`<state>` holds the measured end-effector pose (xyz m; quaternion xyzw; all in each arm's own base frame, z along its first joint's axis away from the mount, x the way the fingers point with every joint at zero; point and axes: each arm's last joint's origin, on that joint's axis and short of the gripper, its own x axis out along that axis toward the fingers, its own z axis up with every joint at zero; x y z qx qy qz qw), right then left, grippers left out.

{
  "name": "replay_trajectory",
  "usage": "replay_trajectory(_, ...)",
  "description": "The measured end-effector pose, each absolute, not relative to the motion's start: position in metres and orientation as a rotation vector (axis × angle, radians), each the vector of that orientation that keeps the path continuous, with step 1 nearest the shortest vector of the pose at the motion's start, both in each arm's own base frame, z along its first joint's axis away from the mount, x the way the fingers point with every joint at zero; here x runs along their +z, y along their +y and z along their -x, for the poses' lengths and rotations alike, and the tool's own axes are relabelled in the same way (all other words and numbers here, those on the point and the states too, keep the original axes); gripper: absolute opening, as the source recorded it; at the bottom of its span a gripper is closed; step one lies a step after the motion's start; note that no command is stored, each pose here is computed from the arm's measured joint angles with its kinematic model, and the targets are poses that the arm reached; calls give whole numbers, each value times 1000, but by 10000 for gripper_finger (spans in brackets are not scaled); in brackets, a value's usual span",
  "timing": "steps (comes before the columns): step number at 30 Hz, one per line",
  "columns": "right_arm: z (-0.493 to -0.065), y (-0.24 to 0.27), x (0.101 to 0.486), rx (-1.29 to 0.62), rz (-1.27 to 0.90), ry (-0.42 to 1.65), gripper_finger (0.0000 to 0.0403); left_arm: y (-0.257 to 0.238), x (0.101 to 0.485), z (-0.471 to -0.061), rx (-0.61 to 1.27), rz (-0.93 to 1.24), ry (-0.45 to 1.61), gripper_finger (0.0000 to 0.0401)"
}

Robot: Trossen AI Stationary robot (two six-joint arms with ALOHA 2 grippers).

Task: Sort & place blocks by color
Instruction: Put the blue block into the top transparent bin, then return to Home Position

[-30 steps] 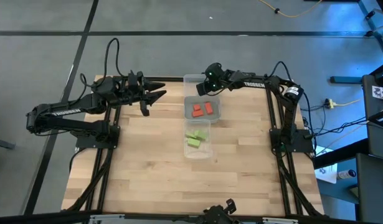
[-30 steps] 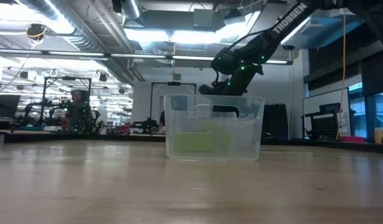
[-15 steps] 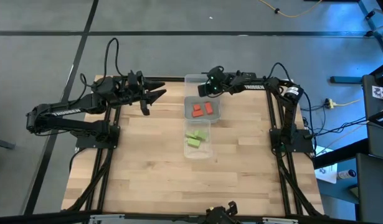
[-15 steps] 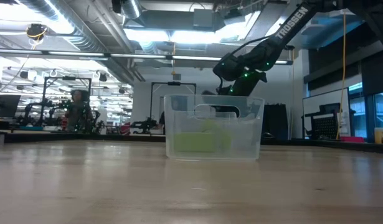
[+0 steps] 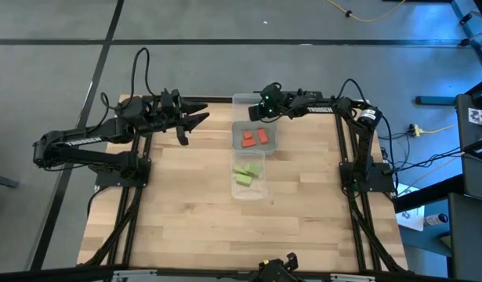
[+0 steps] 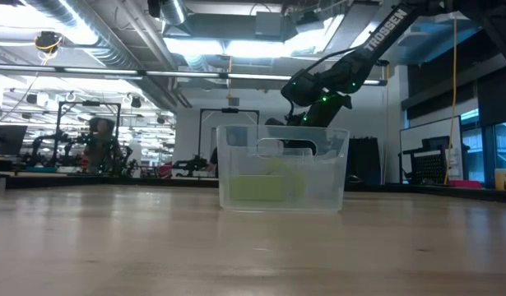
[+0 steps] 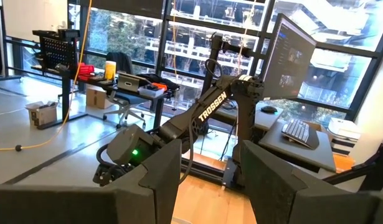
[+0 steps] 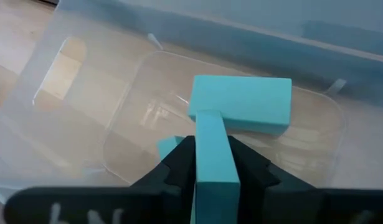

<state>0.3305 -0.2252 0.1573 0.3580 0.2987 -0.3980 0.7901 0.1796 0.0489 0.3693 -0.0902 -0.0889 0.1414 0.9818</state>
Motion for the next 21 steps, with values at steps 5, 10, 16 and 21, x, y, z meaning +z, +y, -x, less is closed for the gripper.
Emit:
replay_trajectory(5, -330, -225, 157, -858, -772, 645, 79, 49, 369, -180, 284, 182, -179, 157)
replay_trajectory(10, -330, -225, 157, -868, -768, 644, 89, 49, 369, -180, 283, 182, -179, 157)
replay_trajectory(16, -330, -225, 157, -867, -770, 643, 150, 49, 369, -180, 283, 182, -179, 157)
replay_trajectory(21, -330, -225, 158, -867, -771, 642, 221, 49, 369, -180, 283, 182, -179, 157)
